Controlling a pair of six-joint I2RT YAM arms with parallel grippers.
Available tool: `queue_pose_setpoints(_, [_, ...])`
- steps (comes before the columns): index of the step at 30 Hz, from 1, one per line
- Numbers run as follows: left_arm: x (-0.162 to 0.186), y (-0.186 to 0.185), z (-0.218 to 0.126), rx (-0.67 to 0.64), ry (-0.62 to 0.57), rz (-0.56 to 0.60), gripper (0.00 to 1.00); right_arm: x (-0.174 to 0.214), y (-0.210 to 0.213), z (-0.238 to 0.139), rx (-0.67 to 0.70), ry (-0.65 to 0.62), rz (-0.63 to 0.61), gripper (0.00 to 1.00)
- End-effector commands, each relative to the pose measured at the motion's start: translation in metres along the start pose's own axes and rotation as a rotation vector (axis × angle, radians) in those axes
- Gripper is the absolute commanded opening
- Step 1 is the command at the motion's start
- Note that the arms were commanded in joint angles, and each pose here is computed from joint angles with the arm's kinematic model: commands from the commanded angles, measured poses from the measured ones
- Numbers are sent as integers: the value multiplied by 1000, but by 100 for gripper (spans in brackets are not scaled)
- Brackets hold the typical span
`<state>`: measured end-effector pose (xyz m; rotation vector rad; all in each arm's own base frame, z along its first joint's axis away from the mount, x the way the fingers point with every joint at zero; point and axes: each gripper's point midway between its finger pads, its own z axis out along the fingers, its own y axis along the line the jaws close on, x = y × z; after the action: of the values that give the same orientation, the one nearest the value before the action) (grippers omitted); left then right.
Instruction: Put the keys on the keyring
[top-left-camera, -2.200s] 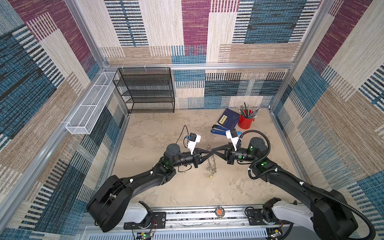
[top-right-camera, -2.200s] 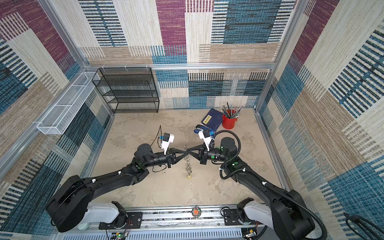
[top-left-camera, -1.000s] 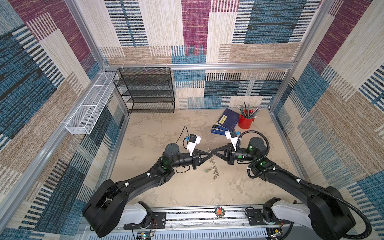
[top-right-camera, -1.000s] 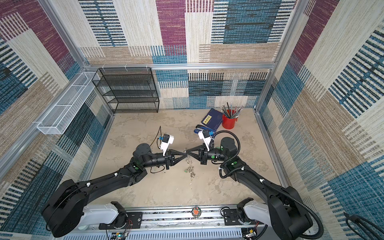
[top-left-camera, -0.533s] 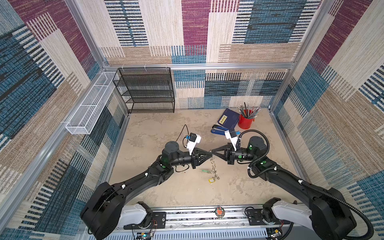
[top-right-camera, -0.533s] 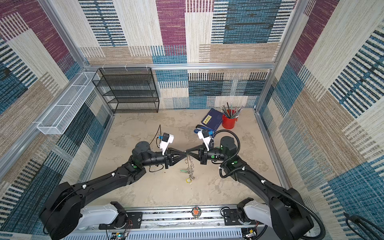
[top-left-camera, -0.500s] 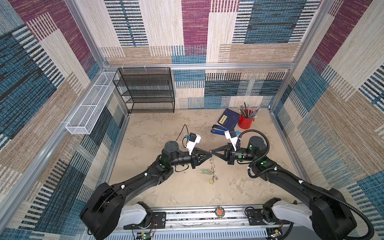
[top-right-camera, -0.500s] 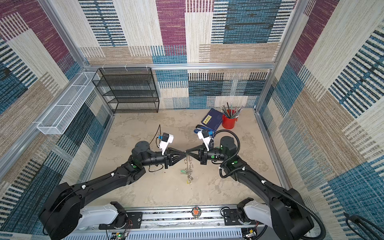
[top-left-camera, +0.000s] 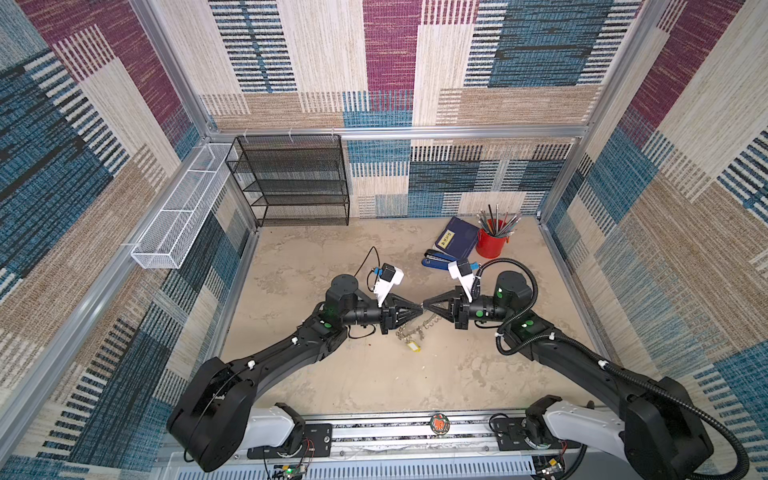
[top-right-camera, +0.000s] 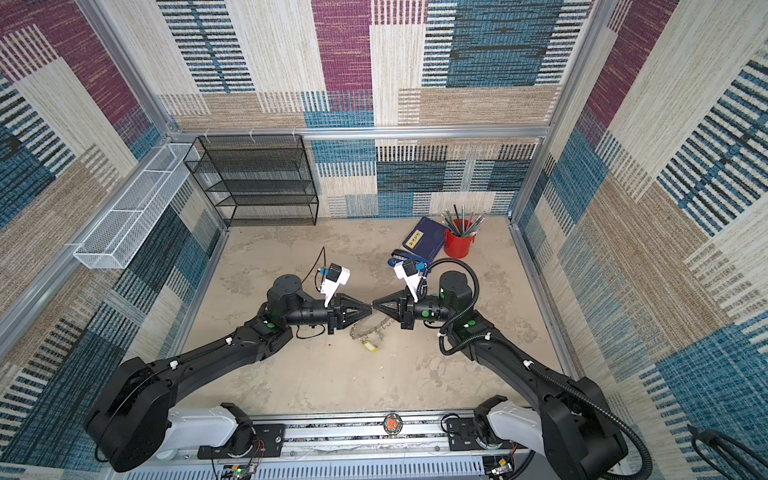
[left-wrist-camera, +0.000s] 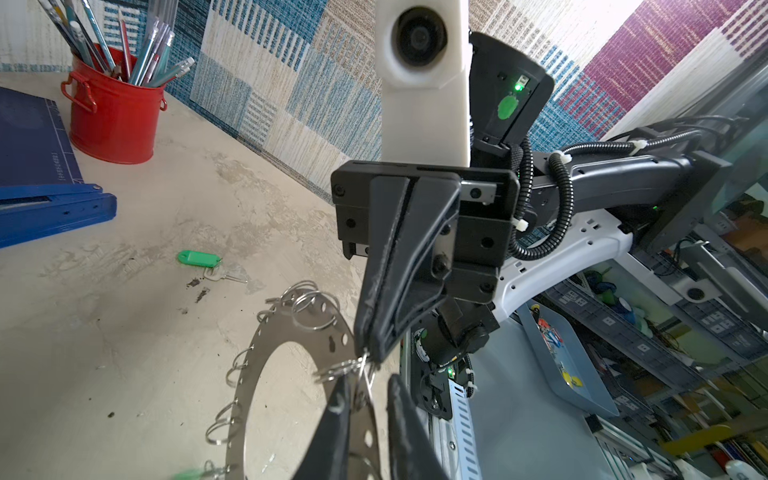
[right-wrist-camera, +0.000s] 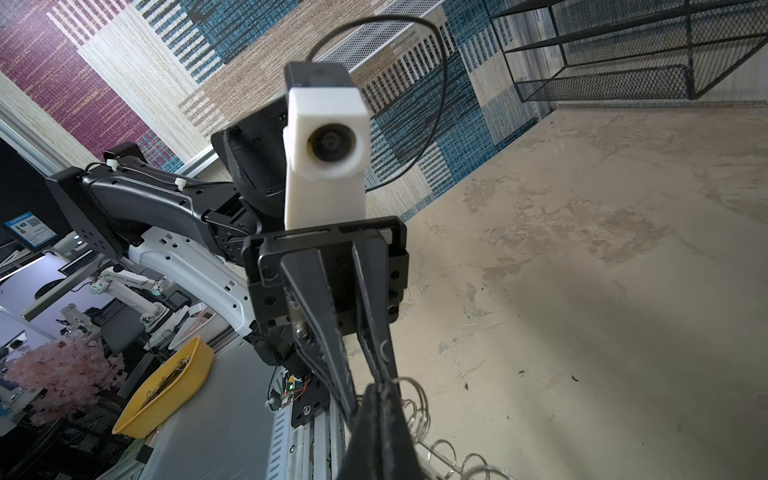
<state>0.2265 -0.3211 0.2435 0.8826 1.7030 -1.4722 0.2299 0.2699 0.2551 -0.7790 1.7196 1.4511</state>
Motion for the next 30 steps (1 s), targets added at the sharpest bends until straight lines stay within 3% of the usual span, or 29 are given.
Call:
queue_pose_setpoints(1, [-3,-9,1,53,9,39,13,-6,4,0,-18,-15,-36,0])
queue_pose_setpoints(12, [-3,-7,3,68,10,15,0,-2,4,1,-27,-4,-27,0])
queue_pose_setpoints(18, [-4,-4,4,56,-11,7,0,-4,1,1,-13,-12,-17,0])
queue_pose_setpoints(21, [-6,1,2,16,-32,8,0,-9,0,1,-4,-23,-10,30])
queue_pose_setpoints(22, [-7,2,1,2,-44,12,0,-12,0,0,1,-33,-9,36])
queue_pose_setpoints(30, [-13,7,-6,-60,-110,10,0,-33,-28,-27,158,-149,46,62])
